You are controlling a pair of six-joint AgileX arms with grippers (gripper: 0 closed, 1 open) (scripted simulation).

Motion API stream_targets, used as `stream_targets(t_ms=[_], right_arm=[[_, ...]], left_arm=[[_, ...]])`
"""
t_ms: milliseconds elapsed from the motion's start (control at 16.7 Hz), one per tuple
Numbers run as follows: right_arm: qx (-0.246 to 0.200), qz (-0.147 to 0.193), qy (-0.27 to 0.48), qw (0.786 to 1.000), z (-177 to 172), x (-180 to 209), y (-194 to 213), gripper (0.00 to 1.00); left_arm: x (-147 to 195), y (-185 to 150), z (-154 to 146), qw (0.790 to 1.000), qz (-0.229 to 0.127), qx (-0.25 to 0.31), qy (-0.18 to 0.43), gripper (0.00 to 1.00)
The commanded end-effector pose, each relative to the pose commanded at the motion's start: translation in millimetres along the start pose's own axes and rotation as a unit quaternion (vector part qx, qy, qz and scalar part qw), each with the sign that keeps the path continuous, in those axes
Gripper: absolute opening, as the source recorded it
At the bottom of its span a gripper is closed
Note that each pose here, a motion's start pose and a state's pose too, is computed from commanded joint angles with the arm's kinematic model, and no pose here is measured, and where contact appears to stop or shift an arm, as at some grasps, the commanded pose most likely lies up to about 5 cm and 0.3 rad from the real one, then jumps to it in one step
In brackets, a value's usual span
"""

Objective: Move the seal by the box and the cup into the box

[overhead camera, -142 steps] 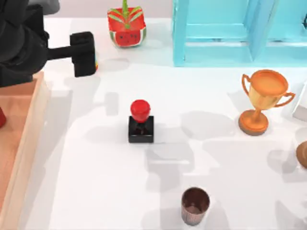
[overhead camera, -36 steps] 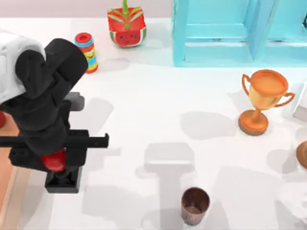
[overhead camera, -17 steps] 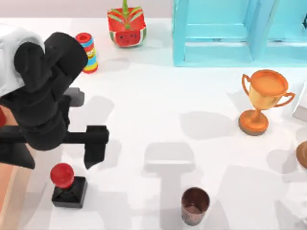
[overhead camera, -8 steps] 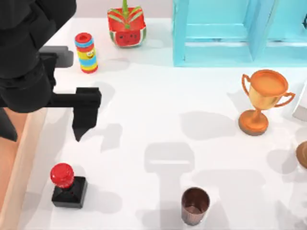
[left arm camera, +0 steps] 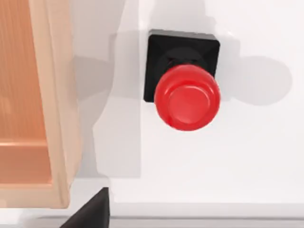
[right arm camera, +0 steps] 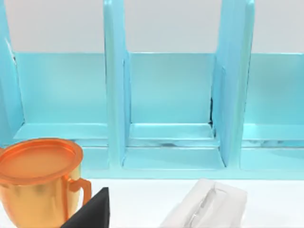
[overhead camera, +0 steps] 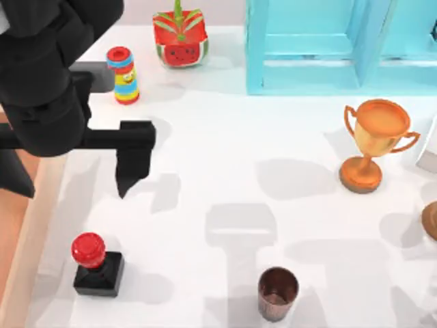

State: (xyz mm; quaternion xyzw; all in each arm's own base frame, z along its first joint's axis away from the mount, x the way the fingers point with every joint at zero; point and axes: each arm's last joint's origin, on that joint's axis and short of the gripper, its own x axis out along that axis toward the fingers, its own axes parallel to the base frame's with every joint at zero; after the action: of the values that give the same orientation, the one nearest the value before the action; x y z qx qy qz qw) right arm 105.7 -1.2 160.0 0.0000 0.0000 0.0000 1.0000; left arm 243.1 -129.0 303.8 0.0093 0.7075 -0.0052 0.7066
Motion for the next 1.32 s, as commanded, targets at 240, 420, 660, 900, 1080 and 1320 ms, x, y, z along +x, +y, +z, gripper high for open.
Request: stream_targets(t_ms=[240, 420, 660, 900, 1080, 1320], right_arm=[[0.0, 0.0, 0.0, 1.0, 0, 0, 0, 1.0], [0.0, 0.0, 0.0, 1.0, 0, 0, 0, 1.0], [0.0, 0.0, 0.0, 1.0, 0, 0, 0, 1.0], [0.0, 0.0, 0.0, 1.0, 0, 0, 0, 1.0], [0.0, 0.0, 0.0, 1.0, 0, 0, 0, 1.0], [0.0, 0.0, 0.0, 1.0, 0, 0, 0, 1.0]], left_arm=[[14, -61, 9, 1.0, 0.002, -0.004, 0.004, 1.0], [31, -123, 3, 1.0, 0.002, -0.003, 0.003, 1.0], [59, -202, -27, 1.0, -0.001, -0.001, 0.001, 1.0], [74, -235, -47, 1.0, -0.003, 0.0, 0.0, 1.0], [74, -233, -46, 1.0, -0.002, -0.001, 0.001, 1.0], [92, -235, -45, 1.0, -0.003, 0.0, 0.0, 1.0]])
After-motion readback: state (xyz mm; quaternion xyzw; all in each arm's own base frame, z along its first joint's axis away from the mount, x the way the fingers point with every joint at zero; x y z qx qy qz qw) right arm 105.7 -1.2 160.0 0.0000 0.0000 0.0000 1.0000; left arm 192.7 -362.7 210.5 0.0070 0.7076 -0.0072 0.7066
